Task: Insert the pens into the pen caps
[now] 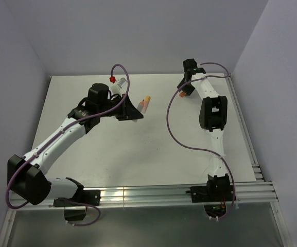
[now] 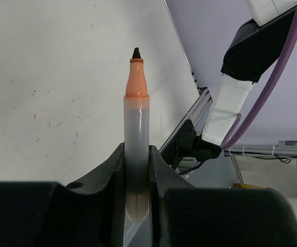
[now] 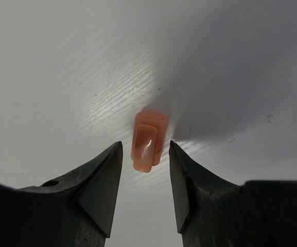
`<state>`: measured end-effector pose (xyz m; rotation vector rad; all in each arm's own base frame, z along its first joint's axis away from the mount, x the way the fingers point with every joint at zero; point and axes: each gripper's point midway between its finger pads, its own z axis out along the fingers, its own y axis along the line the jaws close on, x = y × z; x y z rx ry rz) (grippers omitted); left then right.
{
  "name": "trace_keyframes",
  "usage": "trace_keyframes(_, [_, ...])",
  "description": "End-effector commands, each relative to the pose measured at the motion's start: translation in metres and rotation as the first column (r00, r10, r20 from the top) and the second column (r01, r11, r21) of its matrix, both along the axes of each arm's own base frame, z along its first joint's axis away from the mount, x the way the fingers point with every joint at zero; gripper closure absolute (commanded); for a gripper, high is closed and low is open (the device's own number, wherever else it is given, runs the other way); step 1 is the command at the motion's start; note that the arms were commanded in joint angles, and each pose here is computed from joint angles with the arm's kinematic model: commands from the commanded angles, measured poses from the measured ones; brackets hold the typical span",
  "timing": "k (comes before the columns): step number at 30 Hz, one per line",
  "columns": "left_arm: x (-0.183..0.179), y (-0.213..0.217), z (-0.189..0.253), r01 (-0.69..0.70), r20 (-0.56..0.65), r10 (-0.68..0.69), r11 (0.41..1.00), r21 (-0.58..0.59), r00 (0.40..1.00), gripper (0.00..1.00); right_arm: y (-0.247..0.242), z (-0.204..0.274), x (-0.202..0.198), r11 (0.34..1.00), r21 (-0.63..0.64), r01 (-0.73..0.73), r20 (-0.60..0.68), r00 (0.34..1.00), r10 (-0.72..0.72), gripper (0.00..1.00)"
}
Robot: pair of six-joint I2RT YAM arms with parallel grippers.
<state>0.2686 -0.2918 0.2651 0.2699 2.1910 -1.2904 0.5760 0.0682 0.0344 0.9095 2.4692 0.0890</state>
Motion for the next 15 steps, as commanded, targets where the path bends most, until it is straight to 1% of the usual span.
trace_keyframes(1, [-0.003,-0.003,0.024,0.025,0.069,-0.022,0.999,-0.047,0.997,1.00,-0.010,-0.001,0.005,0.999,-0.026,0.023,0.003,1.000,-0.023,0.51])
trace_keyframes(7, [-0.004,-0.004,0.024,0.030,0.066,-0.026,0.998,-0.050,0.998,1.00,-0.009,-0.012,0.001,1.000,-0.030,0.001,-0.030,1.000,-0.002,0.52])
trace_keyframes(14, [-0.004,-0.004,0.023,0.031,0.064,-0.028,0.998,-0.050,0.998,1.00,-0.010,-0.015,0.001,0.999,-0.031,-0.008,-0.035,0.999,0.007,0.53])
trace_keyframes(15, [-0.004,-0.004,0.023,0.030,0.063,-0.027,0.998,-0.049,0.998,1.00,-0.009,-0.015,0.001,1.000,-0.028,-0.009,-0.035,0.999,0.008,0.56])
